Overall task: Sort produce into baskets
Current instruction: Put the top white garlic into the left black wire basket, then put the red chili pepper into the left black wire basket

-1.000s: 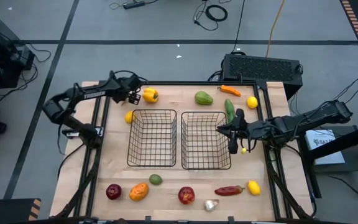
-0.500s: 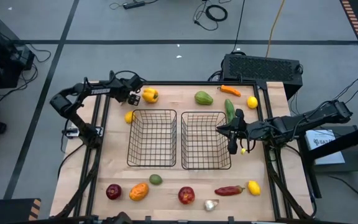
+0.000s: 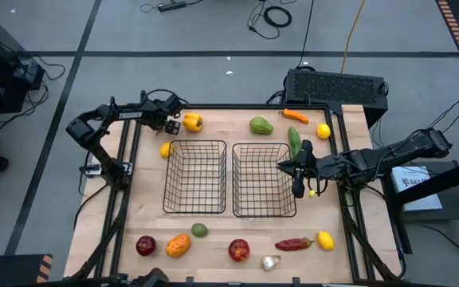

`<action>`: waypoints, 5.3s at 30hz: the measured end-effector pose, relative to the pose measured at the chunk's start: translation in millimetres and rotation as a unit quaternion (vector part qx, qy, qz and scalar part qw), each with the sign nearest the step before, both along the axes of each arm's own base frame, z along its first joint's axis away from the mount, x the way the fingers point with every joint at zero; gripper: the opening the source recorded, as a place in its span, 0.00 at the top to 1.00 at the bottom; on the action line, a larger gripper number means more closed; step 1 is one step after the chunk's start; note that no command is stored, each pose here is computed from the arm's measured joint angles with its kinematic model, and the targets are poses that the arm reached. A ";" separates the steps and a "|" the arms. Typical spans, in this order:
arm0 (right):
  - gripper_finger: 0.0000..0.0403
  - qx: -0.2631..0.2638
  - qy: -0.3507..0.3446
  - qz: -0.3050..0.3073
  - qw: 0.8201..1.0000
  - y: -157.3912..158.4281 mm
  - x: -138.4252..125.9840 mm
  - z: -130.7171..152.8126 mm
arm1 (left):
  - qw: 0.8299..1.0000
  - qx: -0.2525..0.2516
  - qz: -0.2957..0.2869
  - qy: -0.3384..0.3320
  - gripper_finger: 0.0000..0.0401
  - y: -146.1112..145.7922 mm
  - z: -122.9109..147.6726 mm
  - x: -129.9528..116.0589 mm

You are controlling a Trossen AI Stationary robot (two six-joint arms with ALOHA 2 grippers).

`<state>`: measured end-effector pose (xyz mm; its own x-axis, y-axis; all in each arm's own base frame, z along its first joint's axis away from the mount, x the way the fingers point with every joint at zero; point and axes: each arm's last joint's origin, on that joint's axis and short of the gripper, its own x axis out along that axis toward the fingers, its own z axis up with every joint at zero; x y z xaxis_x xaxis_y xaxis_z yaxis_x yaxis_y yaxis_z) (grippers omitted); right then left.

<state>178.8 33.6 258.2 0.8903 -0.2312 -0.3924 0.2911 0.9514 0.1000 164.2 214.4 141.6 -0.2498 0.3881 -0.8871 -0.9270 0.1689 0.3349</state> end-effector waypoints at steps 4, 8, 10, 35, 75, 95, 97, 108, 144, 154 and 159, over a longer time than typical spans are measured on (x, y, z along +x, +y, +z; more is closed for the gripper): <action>0.89 0.000 0.000 0.000 1.000 0.0 0.0 0.0 | 1.000 0.003 0.011 -0.008 0.21 2.1 0.1 -1.3; 0.89 0.001 0.000 0.000 1.000 0.0 0.0 0.0 | 1.000 0.002 0.013 -0.009 0.28 2.7 0.0 -2.2; 0.89 0.001 0.000 0.000 1.000 0.0 0.0 0.0 | 1.000 0.002 0.013 -0.009 0.31 2.7 0.0 -2.2; 0.89 0.000 0.000 0.000 1.000 0.0 0.0 0.0 | 0.998 -0.033 -0.049 0.027 0.40 -7.2 34.8 14.1; 0.89 0.017 -0.098 0.048 0.994 15.7 11.5 15.9 | 0.905 0.005 -0.370 -0.213 0.40 -233.9 147.3 71.4; 0.89 0.186 -0.049 0.135 0.972 46.1 -0.1 7.1 | 0.948 0.023 -0.317 -0.028 0.29 -213.1 69.2 106.9; 0.89 0.210 -0.045 0.148 0.965 55.5 -4.8 6.9 | 0.949 0.030 -0.314 -0.026 0.24 -211.3 69.5 106.8; 0.89 0.252 -0.038 0.148 0.956 102.2 -31.0 -0.4 | 0.938 0.058 -0.331 -0.088 0.14 -222.6 104.8 105.3; 0.51 0.311 0.228 0.135 0.913 174.8 -67.1 -85.9 | 0.804 0.139 -0.479 -0.323 0.18 -318.9 176.4 70.0; 0.24 0.180 0.224 0.181 0.940 172.5 -64.7 -96.1 | 0.803 0.139 -0.477 -0.328 0.18 -319.2 177.0 70.6; 0.22 0.141 0.248 0.175 0.942 171.2 -58.9 -109.5 | 0.801 0.142 -0.484 -0.323 0.18 -319.2 176.9 70.6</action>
